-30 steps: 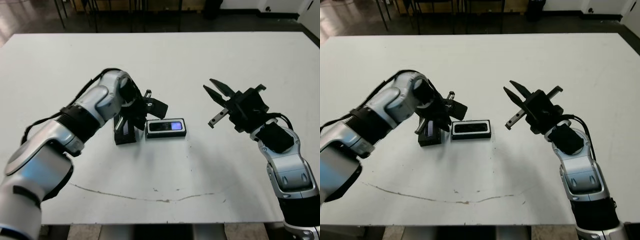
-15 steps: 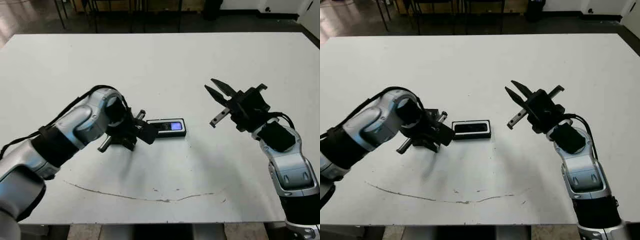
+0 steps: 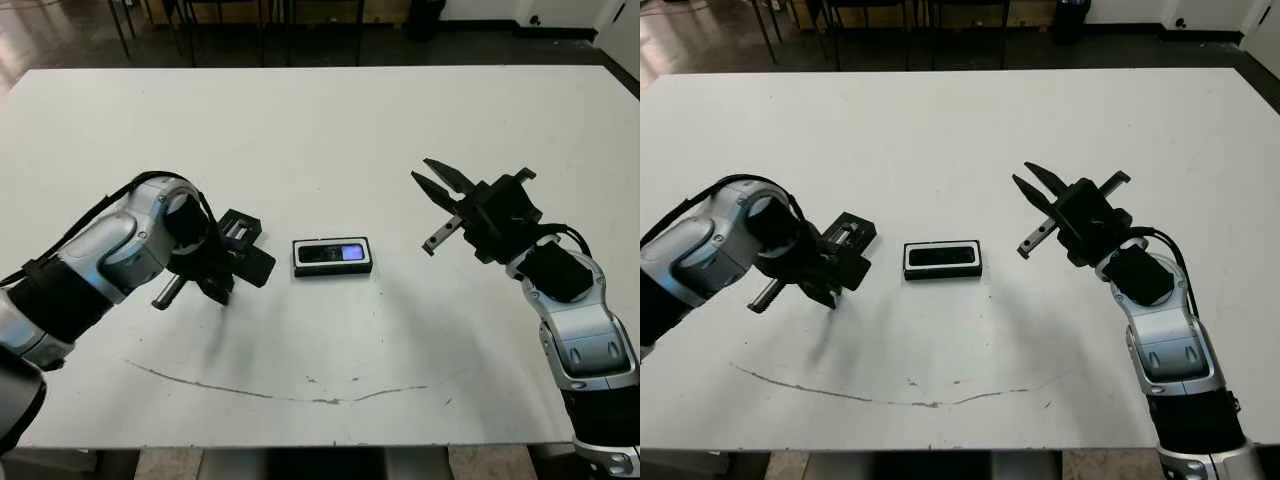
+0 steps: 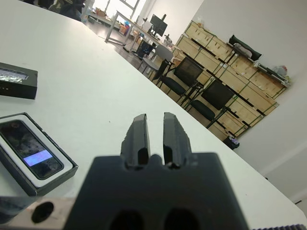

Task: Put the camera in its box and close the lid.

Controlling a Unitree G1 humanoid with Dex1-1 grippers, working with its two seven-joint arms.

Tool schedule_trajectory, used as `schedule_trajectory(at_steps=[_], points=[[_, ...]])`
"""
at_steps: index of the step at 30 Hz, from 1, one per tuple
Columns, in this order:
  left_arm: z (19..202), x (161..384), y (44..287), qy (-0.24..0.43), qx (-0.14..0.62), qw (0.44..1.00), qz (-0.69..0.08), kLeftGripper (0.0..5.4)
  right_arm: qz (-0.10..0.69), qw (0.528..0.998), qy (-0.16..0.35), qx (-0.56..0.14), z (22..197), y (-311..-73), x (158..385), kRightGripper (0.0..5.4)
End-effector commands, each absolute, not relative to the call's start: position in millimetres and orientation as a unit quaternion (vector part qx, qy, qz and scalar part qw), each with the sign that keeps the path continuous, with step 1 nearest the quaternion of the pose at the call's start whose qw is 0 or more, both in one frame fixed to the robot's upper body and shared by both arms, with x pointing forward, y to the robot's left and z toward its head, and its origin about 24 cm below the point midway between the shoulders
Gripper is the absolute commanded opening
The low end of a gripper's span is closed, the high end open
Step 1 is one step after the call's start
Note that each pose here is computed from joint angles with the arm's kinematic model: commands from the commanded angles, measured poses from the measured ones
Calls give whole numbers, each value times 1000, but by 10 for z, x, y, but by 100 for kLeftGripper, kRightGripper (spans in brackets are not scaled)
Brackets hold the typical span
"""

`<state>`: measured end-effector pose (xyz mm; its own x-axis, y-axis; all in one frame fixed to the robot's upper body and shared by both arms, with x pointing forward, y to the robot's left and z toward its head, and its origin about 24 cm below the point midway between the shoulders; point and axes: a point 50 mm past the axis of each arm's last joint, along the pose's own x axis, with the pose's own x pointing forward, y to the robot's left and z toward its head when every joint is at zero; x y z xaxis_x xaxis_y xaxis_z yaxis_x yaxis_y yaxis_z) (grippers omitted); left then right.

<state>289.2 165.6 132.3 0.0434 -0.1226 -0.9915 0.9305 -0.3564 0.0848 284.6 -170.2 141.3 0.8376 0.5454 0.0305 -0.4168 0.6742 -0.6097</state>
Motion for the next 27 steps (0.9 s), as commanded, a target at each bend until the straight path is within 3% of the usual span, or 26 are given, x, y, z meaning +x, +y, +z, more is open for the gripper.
schedule_trajectory(at_steps=[1, 5, 9, 13, 16, 20, 23, 27], points=[[1350, 2826, 1772, 370, 558, 453, -588, 0, 268, 906, -95, -314, 1393, -1737, 2842, 1], [1493, 2656, 1771, 338, 501, 502, -619, 0, 272, 905, -95, -314, 1386, -1735, 2833, 1], [1809, 2427, 1687, 247, 453, 547, -659, 0, 273, 906, -86, -313, 1383, -1729, 2833, 1], [2049, 2270, 1776, 183, 334, 682, -624, 0, 276, 907, -81, -307, 1381, -1718, 2844, 1], [2018, 2221, 1858, 109, 236, 798, -544, 0, 277, 908, -76, -305, 1378, -1712, 2856, 1], [1871, 2188, 1968, 25, 192, 936, -294, 0, 275, 908, -79, -305, 1376, -1707, 2866, 1], [1765, 2182, 2029, 29, 174, 971, -161, 0, 276, 907, -81, -307, 1369, -1716, 2869, 1], [1609, 2189, 2076, 56, 182, 977, -91, 23, 273, 906, -86, -312, 1369, -1739, 2875, 0]])
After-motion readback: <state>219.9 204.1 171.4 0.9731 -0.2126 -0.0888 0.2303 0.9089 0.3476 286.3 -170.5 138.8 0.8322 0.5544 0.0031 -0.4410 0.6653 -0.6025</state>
